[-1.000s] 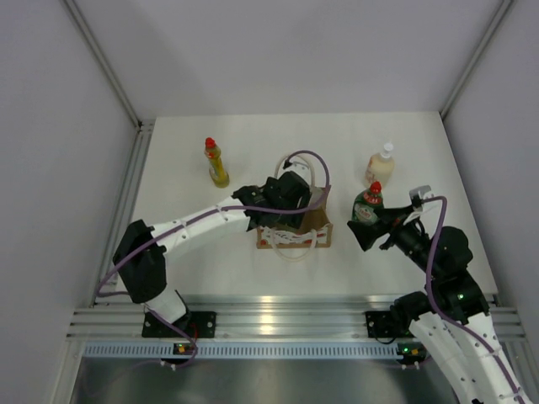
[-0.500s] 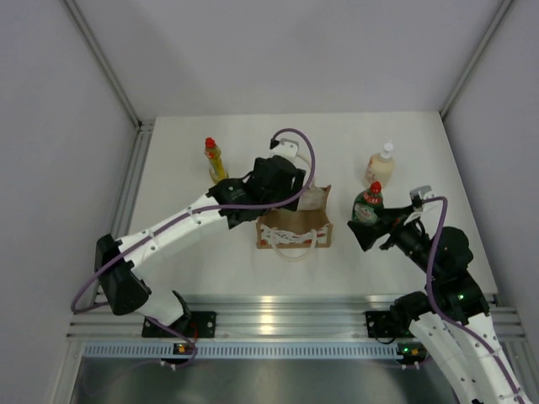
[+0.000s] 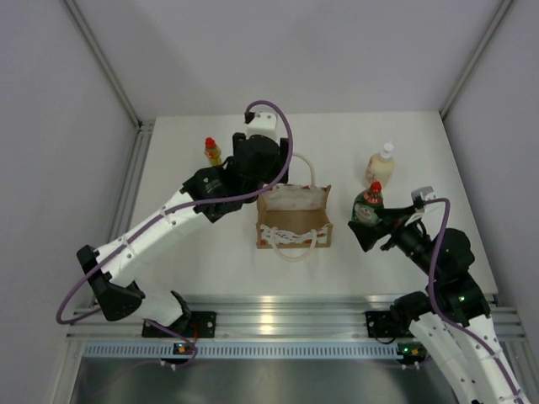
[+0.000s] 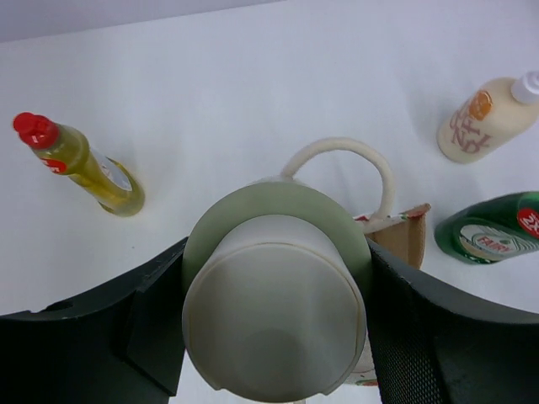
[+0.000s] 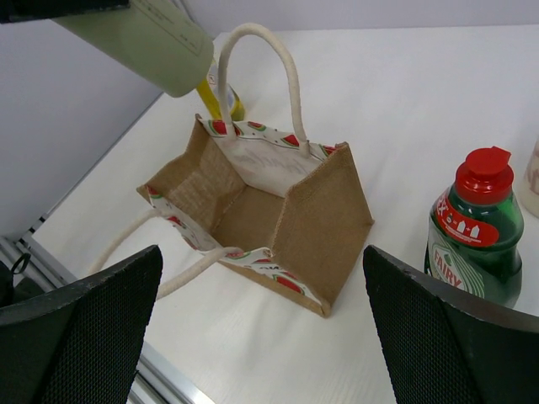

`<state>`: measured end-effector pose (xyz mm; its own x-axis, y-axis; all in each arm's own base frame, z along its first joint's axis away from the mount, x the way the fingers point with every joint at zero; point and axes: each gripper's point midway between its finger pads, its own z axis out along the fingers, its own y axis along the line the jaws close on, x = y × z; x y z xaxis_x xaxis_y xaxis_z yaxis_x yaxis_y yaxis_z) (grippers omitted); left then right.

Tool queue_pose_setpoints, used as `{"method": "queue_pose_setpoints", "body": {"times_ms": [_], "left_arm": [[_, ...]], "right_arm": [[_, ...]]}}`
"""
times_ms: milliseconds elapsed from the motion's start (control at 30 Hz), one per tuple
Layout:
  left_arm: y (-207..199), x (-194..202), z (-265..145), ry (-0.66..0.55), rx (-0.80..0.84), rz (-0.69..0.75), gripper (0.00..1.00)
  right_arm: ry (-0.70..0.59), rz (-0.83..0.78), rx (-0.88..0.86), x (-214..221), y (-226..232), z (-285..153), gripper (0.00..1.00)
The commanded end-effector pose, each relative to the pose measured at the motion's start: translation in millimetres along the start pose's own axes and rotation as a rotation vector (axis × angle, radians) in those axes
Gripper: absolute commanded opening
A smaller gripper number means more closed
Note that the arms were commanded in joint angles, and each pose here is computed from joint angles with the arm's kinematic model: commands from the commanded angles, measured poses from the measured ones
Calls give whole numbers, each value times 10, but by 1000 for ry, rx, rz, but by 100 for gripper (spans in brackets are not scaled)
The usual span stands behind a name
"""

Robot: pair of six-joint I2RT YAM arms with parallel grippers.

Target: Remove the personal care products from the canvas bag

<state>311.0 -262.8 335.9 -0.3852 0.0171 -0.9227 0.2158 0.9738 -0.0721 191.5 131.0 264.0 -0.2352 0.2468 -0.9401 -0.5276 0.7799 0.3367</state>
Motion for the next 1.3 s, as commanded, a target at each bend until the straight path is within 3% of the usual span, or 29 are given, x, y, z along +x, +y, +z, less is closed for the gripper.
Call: {"method": "queue_pose_setpoints", "body": {"times_ms": [0, 267, 567, 800, 1267], "left_arm": [[420, -804, -297, -239, -95, -202, 0], [1554, -560, -53, -209, -287, -414, 0], [2064, 397, 198, -43, -469, -464, 0], [2106, 985, 419, 83, -506, -450, 0], [2188, 1698, 577, 172, -558, -421, 0]], "right_arm": [[-50, 0, -13, -193, 77, -71, 98], [-52, 12, -17, -197, 96, -93, 98], [-35, -3, 9, -156, 53, -133, 99], [-35, -20, 42, -174, 3, -160, 99], [-25, -6, 64, -143, -46, -134, 100]]}}
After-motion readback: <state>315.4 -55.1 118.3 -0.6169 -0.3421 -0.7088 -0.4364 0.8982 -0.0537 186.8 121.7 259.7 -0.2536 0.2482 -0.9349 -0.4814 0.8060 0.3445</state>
